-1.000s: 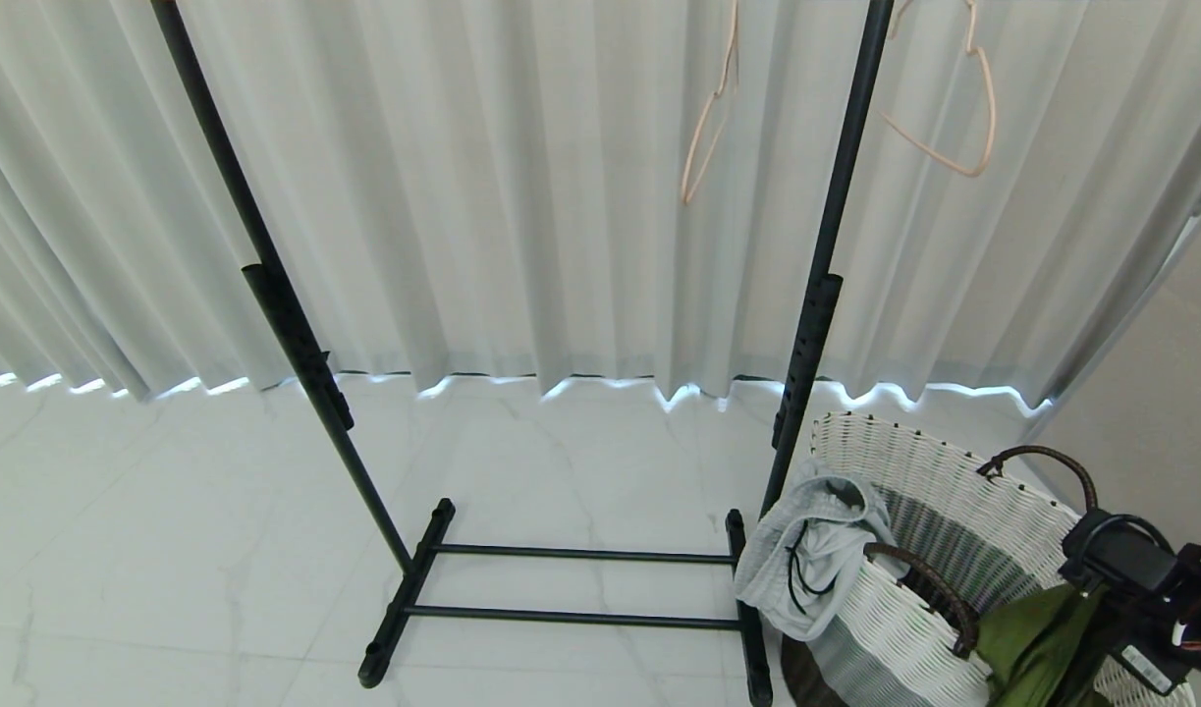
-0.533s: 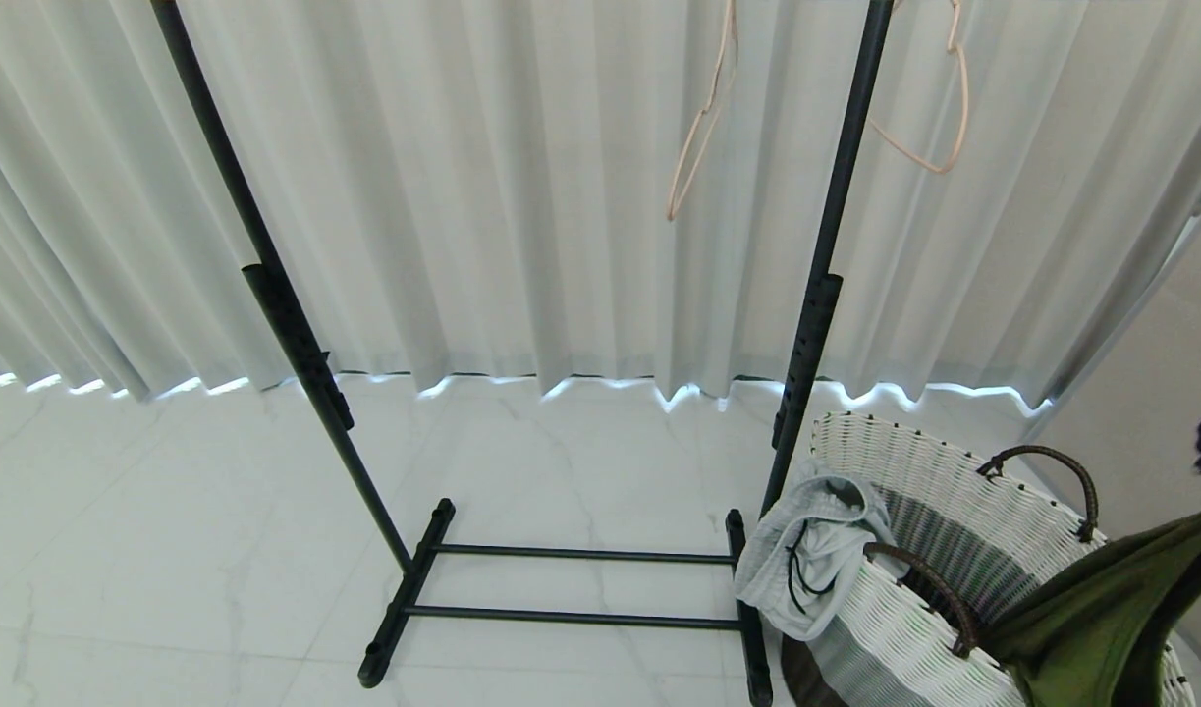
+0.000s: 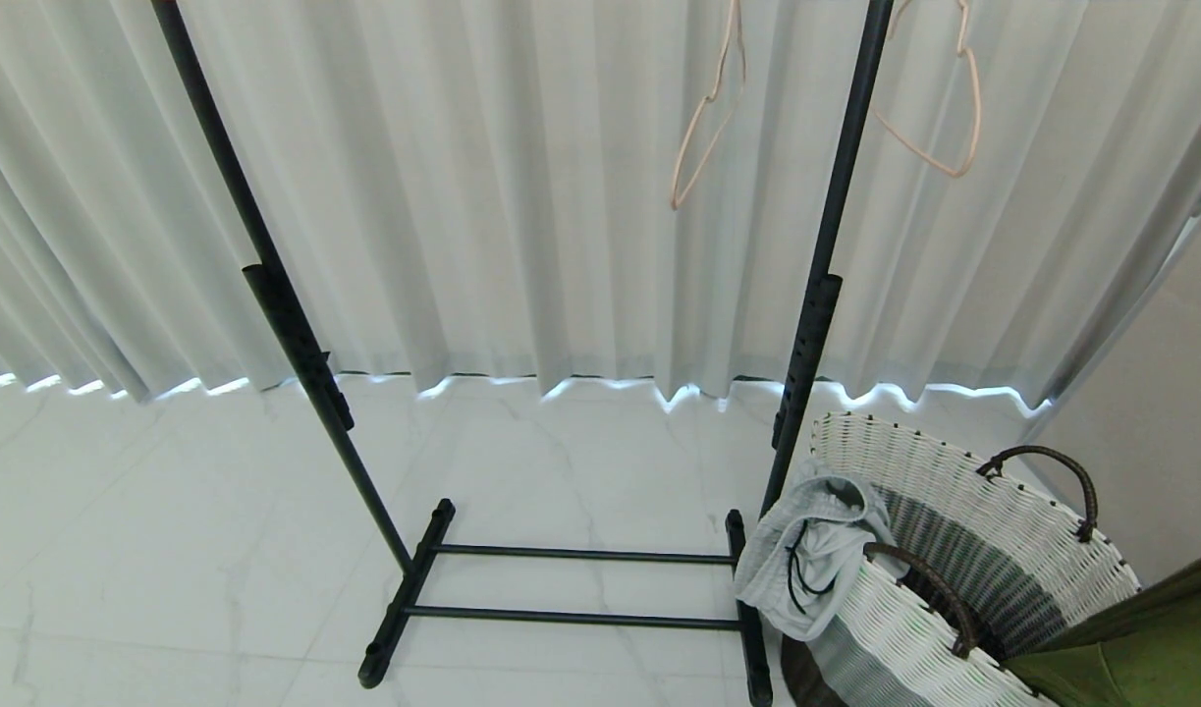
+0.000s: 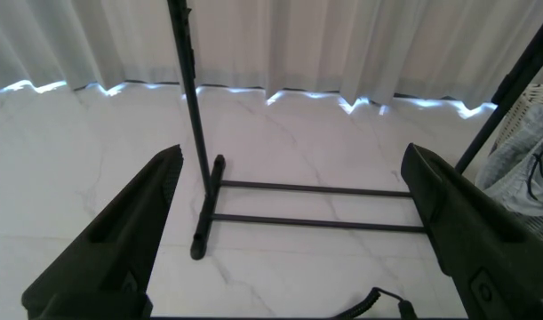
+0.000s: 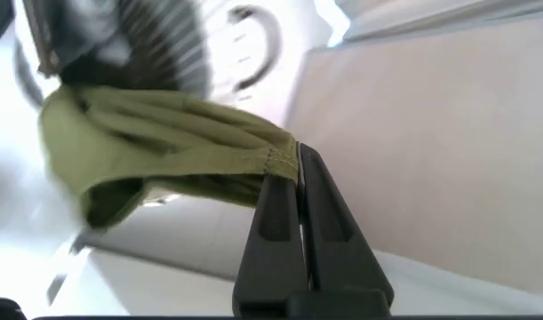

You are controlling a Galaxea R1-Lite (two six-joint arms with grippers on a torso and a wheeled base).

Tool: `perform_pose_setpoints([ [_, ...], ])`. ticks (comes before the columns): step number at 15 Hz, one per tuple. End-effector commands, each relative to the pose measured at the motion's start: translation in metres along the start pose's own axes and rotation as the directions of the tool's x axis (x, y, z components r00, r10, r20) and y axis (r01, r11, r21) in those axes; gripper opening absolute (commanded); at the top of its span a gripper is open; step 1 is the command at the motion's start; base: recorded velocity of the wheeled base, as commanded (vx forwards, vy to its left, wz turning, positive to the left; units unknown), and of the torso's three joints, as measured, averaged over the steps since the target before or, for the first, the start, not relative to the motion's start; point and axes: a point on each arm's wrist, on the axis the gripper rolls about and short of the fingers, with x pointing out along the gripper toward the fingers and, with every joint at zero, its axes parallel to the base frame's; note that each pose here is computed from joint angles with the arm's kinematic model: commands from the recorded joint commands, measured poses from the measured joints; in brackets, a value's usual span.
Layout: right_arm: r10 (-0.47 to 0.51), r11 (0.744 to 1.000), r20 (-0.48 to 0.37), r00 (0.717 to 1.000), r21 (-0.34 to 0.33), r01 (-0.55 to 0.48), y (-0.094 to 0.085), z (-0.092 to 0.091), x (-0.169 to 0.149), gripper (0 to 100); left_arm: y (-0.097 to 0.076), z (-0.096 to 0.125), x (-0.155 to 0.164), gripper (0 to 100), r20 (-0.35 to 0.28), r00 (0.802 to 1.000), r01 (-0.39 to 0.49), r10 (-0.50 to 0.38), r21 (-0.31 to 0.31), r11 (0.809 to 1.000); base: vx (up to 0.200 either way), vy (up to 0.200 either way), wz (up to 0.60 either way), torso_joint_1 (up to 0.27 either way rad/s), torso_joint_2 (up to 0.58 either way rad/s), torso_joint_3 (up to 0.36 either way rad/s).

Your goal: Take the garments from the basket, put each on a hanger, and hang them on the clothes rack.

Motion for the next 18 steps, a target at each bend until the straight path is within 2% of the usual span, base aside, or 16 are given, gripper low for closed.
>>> perform_pose_setpoints([
  [1,-0.034,0.999,0.030,0.999,-0.007,0.034,-0.0016,-0.0002,-0.0111,0,0.0000,-0.0001,0.0000,100,-0.001,1.000,0.000,0.000,-0.001,1.000,0.000,0.000,0.00,0.000,0.00,0.000],
  [2,-0.037,0.999,0.033,0.999,-0.013,0.038,-0.0022,0.0002,-0.0117,0,0.0000,-0.0001,0.0000,100,-0.001,1.000,0.000,0.000,0.001,1.000,0.000,0.000,0.00,0.000,0.00,0.000],
  [8,-0.043,0.999,0.038,0.998,-0.017,0.043,-0.0034,0.0011,-0.0133,0,0.0000,-0.0001,0.0000,100,-0.001,1.000,0.000,0.000,0.001,1.000,-0.200,0.000,0.00,0.001,0.00,0.004],
  [14,-0.037,0.998,0.037,0.999,-0.048,0.039,-0.0032,0.0012,-0.0120,0,0.0000,-0.0001,0.0000,100,-0.001,1.000,0.000,0.000,0.002,1.000,0.000,0.000,0.00,0.000,0.00,0.000],
  [18,-0.034,0.998,0.034,0.999,-0.049,0.036,-0.0027,0.0008,-0.0115,0,0.0000,-0.0001,0.0000,100,-0.001,1.000,0.000,0.000,0.001,1.000,0.000,0.200,0.00,0.001,0.00,0.000],
])
